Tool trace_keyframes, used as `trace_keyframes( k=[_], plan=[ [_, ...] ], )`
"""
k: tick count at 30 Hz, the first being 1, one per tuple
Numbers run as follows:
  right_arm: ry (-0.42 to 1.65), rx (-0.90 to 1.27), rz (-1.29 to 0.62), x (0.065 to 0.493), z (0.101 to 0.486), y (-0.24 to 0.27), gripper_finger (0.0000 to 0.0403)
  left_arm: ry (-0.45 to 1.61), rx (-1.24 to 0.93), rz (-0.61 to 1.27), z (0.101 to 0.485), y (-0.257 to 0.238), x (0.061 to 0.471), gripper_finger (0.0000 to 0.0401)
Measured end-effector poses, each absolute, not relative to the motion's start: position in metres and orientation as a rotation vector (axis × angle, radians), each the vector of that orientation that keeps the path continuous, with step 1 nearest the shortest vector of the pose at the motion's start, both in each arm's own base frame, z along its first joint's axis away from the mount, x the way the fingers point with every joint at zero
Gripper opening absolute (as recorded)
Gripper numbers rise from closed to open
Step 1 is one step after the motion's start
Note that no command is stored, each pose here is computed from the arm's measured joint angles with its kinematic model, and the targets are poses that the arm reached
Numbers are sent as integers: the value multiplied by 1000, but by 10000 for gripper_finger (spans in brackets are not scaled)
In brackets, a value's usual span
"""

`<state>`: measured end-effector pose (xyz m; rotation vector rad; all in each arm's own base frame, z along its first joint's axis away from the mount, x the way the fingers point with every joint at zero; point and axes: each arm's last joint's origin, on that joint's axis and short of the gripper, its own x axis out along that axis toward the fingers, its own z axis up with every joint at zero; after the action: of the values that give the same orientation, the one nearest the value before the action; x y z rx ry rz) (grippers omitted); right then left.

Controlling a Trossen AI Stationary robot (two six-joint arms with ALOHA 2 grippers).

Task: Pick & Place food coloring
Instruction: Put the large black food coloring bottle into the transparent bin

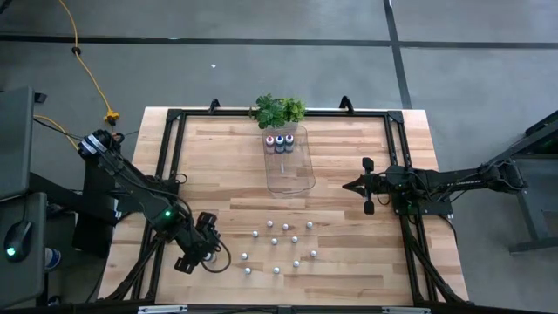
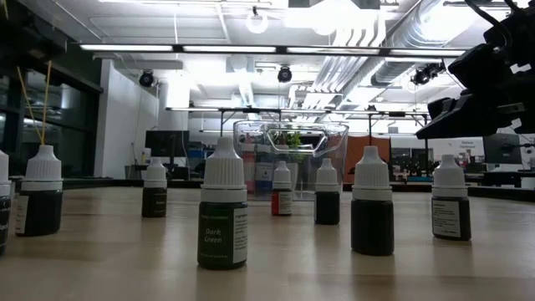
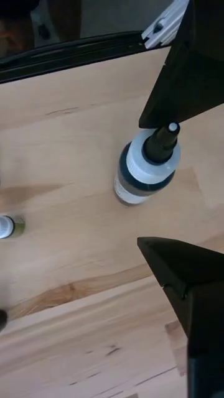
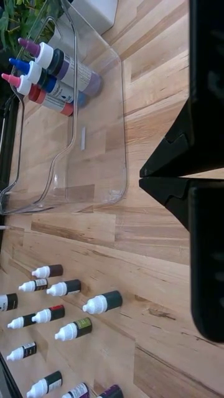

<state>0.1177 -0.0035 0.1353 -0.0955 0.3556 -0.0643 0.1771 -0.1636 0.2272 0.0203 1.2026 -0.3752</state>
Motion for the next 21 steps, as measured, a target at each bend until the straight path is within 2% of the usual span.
trace_keyframes(
  k=[4, 10, 21],
  plan=[
    [356, -96, -64, 118, 135, -3, 0, 1206, 19, -379, 227, -164, 177, 292],
    [356, -96, -64, 118, 135, -3, 0, 1248, 60, -509, 227, -167, 171, 292],
    [356, -96, -64, 118, 135, -3, 0, 1238, 54, -439, 217, -175, 176, 292]
  ],
)
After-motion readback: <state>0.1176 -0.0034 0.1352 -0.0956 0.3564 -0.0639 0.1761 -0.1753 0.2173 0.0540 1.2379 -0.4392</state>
